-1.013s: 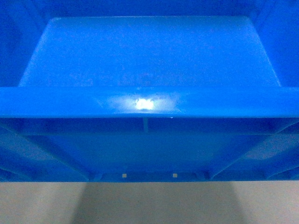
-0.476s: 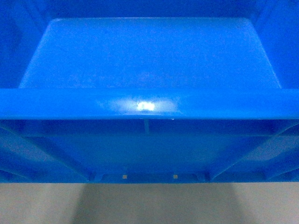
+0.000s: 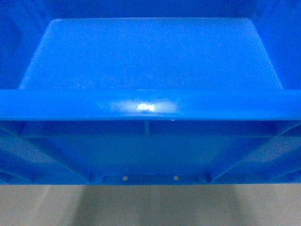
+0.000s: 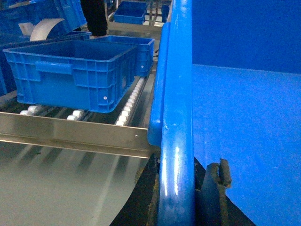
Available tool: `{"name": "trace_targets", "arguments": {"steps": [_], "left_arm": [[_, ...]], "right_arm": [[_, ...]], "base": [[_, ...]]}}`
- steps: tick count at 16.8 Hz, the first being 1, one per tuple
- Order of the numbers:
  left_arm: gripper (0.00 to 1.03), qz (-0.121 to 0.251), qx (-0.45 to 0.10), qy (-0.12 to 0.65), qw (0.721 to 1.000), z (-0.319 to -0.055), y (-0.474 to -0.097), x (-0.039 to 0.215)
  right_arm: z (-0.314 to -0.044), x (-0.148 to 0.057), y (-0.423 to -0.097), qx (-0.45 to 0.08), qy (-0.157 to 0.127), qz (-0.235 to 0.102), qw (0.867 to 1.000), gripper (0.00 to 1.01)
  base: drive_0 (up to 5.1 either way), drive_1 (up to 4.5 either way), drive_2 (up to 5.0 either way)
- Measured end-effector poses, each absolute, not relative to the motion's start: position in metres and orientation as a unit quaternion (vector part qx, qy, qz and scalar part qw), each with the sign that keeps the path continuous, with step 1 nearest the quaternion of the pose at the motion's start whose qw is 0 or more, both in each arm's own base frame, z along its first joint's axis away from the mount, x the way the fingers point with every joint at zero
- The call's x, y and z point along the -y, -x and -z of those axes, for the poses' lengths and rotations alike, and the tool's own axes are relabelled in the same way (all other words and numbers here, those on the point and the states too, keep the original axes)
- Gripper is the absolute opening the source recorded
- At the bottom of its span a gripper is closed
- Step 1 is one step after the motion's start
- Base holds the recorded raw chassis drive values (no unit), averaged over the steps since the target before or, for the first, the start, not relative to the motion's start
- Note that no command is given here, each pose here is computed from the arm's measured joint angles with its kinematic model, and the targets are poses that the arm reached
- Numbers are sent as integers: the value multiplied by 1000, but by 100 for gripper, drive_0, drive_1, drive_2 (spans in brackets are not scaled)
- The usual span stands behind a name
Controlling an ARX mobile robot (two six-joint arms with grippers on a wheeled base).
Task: Place box next to blue box on left shelf
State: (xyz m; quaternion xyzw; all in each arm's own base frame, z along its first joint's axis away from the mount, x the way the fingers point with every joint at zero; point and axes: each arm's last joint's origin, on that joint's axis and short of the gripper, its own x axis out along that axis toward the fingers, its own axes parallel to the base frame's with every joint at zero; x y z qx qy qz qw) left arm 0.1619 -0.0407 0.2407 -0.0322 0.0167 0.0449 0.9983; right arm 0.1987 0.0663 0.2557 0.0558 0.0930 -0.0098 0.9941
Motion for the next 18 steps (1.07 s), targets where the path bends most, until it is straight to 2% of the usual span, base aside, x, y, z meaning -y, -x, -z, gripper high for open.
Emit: {"name": "trace_targets", "arguments": {"steps": [18], "left_arm": [[10,-46,-18,32,998,-240,-162,41]], "right_arm": [[-256,-66,-199,-93,-56,9,994,10]], "base": [[4,407,-399]]}}
